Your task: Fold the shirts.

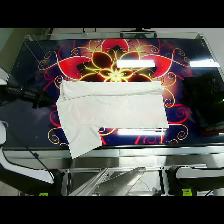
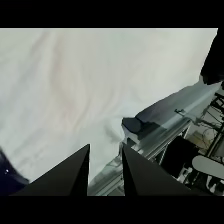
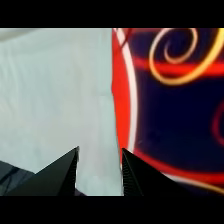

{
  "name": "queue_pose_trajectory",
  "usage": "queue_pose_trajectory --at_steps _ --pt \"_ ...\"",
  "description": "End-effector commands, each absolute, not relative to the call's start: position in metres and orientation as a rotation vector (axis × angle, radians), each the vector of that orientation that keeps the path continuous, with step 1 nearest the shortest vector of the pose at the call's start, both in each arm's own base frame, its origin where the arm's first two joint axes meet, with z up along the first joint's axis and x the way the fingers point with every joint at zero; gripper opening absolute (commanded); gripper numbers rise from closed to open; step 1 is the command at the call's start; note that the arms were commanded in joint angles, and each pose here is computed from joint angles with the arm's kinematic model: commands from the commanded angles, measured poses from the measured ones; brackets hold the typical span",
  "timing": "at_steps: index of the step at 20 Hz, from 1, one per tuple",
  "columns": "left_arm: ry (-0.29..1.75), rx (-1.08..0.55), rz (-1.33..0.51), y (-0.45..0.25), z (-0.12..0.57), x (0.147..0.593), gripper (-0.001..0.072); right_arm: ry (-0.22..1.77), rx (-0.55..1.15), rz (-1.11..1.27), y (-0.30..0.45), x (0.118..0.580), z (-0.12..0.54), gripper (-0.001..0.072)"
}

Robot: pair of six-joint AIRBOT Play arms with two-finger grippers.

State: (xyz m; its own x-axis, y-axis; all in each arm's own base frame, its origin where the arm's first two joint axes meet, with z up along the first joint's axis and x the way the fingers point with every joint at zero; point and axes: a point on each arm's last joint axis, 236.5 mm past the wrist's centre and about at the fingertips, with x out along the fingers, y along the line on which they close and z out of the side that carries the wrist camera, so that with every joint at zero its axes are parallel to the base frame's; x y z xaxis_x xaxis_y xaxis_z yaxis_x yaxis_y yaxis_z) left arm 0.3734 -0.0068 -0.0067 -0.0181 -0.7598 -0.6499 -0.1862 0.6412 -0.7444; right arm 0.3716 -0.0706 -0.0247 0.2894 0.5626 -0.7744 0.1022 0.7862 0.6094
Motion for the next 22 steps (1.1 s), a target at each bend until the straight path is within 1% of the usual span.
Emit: queue_pose_trajectory --at_steps 1,2,3,5,8,10,12,14,17,20,21,22 --pt "1.604 -0.822 -0.436 -0.018 -0.034 0.292 0.0221 1.353 0.584 0.267 -0.07 0.315 -0.058 0.0328" --pt "1.622 -0.858 -0.418 -0.025 -0.04 0.271 0.0221 1.356 0.603 0.249 -0.067 0.311 -0.071 0.0404" --pt "1.638 -0.897 -0.409 -0.032 -0.045 0.254 0.0221 1.345 0.621 0.236 -0.064 0.31 -0.08 0.0413" --pt "1.664 -0.937 -0.39 -0.046 -0.053 0.223 0.022 1.3 0.673 0.212 -0.054 0.316 -0.095 0.0409" --pt "1.657 -0.916 -0.34 -0.055 -0.065 0.198 0.0221 1.321 0.677 0.241 -0.033 0.318 -0.111 0.0409" --pt "1.633 -0.862 -0.278 -0.051 -0.079 0.189 0.0221 1.347 0.69 0.292 -0.011 0.321 -0.118 0.0409" --pt "1.617 -0.857 -0.25 -0.054 -0.086 0.181 0.0221 1.353 0.703 0.357 0.014 0.326 -0.121 0.0409" --pt "1.625 -0.873 -0.235 -0.057 -0.088 0.174 0.0222 1.366 0.681 0.407 0.032 0.327 -0.123 0.0409" --pt "1.632 -0.875 -0.233 -0.058 -0.089 0.173 0.0221 1.363 0.666 0.428 0.041 0.329 -0.122 0.0409" --pt "1.702 -0.877 -0.154 -0.047 -0.109 0.166 0.0221 1.352 0.689 0.434 0.044 0.331 -0.119 0.0409" --pt "1.693 -0.897 -0.155 -0.048 -0.114 0.171 0.0222 1.353 0.688 0.434 0.044 0.331 -0.119 0.0408" --pt "1.652 -0.927 -0.2 -0.055 -0.117 0.181 0.0222 1.353 0.688 0.434 0.044 0.331 -0.119 0.0409"
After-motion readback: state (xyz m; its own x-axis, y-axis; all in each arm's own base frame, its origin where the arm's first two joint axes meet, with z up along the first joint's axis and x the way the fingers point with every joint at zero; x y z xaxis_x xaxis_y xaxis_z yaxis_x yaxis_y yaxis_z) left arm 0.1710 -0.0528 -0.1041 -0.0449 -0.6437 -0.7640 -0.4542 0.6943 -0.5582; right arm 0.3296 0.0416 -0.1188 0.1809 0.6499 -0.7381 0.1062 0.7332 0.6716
